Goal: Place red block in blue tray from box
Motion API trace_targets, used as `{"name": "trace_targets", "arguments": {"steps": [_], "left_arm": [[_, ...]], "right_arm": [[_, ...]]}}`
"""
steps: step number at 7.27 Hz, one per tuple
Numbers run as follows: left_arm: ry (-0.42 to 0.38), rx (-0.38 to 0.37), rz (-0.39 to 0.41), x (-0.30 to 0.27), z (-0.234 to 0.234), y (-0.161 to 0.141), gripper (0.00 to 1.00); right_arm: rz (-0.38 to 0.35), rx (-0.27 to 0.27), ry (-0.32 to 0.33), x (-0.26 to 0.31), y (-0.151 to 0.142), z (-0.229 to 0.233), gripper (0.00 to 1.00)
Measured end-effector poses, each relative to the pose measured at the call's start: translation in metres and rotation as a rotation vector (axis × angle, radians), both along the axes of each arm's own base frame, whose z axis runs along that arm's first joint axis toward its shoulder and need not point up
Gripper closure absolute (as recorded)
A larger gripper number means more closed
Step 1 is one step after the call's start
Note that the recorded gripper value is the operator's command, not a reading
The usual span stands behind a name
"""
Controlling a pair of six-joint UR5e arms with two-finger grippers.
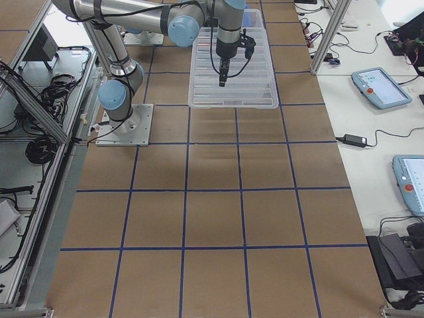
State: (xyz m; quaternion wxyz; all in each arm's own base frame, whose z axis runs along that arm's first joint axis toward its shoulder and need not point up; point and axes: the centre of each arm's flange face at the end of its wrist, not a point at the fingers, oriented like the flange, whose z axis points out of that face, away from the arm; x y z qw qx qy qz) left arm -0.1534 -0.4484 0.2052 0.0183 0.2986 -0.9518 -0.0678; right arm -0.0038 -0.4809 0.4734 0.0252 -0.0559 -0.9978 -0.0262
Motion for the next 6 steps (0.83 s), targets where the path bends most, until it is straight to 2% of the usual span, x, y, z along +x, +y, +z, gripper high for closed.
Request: {"name": "trace_targets", "arguments": {"steps": [1,3,4,5,6], "left_arm": [[0.000,0.001,-0.001,0.000,-0.009,0.003,0.00],[-0.001,-0.010,-0.001,0.000,-0.021,0.004,0.44],[0.000,-0.015,-0.001,0.000,-0.024,0.003,0.84],[0.002,-0.017,-0.004,-0.001,-0.025,0.002,1.00],[0.005,-0.019,-0.009,-0.001,-0.026,0.002,1.00]], "right_arm": [[0.000,0.000,-0.001,0.000,0.000,0.000,0.00],[-0.001,0.000,0.000,0.000,0.000,0.000,0.00],[0.000,0.000,0.002,0.001,0.001,0.001,0.00],[0.005,0.000,0.006,0.003,0.002,0.001,0.00],[0.022,0.001,0.008,0.011,0.002,0.001,0.00]]}}
